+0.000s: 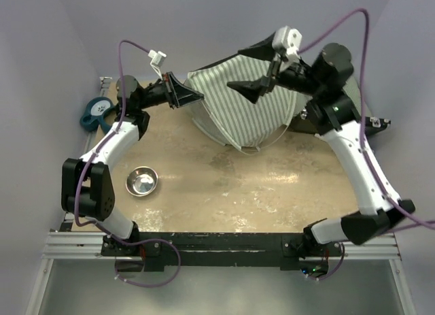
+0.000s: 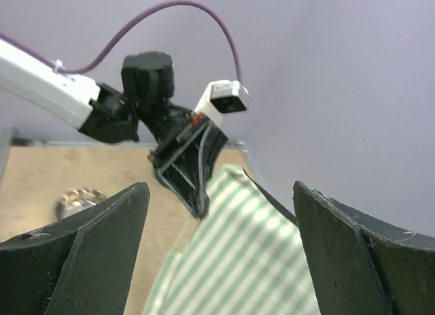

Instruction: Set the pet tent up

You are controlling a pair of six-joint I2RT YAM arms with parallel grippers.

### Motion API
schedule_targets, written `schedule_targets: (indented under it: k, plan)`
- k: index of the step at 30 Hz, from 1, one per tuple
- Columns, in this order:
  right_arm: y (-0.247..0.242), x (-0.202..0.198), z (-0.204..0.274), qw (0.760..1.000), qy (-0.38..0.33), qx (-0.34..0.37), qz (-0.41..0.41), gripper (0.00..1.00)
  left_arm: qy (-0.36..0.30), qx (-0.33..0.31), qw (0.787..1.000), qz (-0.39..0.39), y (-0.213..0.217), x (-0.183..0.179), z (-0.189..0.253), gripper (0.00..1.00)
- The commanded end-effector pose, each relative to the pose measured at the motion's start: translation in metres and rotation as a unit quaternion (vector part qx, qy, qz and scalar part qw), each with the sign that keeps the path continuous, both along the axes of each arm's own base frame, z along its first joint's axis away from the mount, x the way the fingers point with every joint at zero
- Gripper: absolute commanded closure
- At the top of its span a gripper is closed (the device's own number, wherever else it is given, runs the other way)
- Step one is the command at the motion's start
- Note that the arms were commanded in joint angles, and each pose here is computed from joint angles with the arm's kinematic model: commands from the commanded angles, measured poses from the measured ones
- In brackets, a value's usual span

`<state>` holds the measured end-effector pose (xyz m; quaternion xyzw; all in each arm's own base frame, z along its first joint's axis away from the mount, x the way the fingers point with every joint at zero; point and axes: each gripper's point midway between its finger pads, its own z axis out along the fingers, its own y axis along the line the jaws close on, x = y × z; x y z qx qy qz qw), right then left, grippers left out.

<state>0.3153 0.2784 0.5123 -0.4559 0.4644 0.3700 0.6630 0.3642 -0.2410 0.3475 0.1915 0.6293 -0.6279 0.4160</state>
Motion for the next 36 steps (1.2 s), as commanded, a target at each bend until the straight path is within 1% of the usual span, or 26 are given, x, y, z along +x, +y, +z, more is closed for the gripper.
schedule_targets:
  k: [1, 2, 3, 4, 6, 9, 12, 14, 18, 21, 25, 26, 28, 31, 34, 36]
  plan:
    - [-0.037, -0.006, -0.043, 0.986, -0.082, -0.117, -0.084, 0.12, -0.011, -0.022, 1.0, -0.01, 0.02, 0.001, 0.033, 1.0]
    - [-0.044, -0.008, -0.063, 0.978, -0.105, -0.16, -0.088, 0.14, -0.011, -0.021, 1.0, -0.018, 0.021, -0.001, 0.034, 1.0]
    - [-0.051, -0.01, -0.091, 0.973, -0.09, -0.191, -0.092, 0.15, -0.005, -0.019, 0.999, -0.028, 0.021, 0.002, 0.033, 1.0]
    - [-0.058, -0.012, -0.121, 0.966, -0.086, -0.226, -0.096, 0.16, 0.001, -0.018, 0.999, -0.041, 0.02, 0.0, 0.033, 1.0]
    - [-0.07, -0.017, -0.167, 0.953, -0.088, -0.271, -0.098, 0.16, 0.01, -0.017, 0.998, -0.055, 0.019, 0.0, 0.033, 1.0]
    - [-0.075, -0.016, -0.207, 0.95, -0.088, -0.281, -0.11, 0.17, 0.005, -0.015, 0.998, -0.054, 0.019, 0.002, 0.03, 1.0]
    - [-0.072, -0.003, -0.242, 0.948, -0.075, -0.288, -0.113, 0.18, 0.002, -0.011, 0.998, -0.056, 0.019, 0.004, 0.028, 1.0]
    - [-0.067, 0.008, -0.263, 0.948, -0.054, -0.293, -0.109, 0.18, -0.001, -0.008, 0.998, -0.057, 0.019, 0.005, 0.026, 1.0]
    - [-0.057, 0.02, -0.319, 0.939, -0.008, -0.338, -0.058, 0.22, -0.003, -0.006, 0.998, -0.055, 0.019, 0.006, 0.022, 1.0]
    - [-0.052, 0.013, -0.338, 0.937, 0.012, -0.35, -0.023, 0.25, -0.007, -0.006, 0.999, -0.053, 0.019, 0.008, 0.019, 1.0]
    - [-0.047, 0.003, -0.345, 0.939, 0.022, -0.344, 0.008, 0.26, -0.016, -0.008, 0.999, -0.05, 0.019, 0.012, 0.02, 1.0]
    - [-0.047, 0.0, -0.345, 0.938, 0.026, -0.346, 0.013, 0.28, -0.017, -0.008, 0.999, -0.049, 0.019, 0.013, 0.021, 1.0]
    - [-0.055, -0.004, -0.345, 0.934, 0.027, -0.357, 0.007, 0.3, -0.02, -0.007, 0.999, -0.048, 0.02, 0.015, 0.022, 1.0]
    - [-0.068, -0.02, -0.352, 0.925, 0.02, -0.38, 0.007, 0.31, -0.025, -0.007, 0.999, -0.044, 0.021, 0.018, 0.023, 1.0]
    - [-0.073, -0.03, -0.35, 0.926, 0.011, -0.377, 0.004, 0.32, -0.023, -0.006, 0.999, -0.044, 0.021, 0.019, 0.022, 1.0]
    - [-0.07, -0.024, -0.349, 0.93, 0.006, -0.368, -0.008, 0.32, -0.022, -0.007, 0.999, -0.044, 0.021, 0.02, 0.02, 1.0]
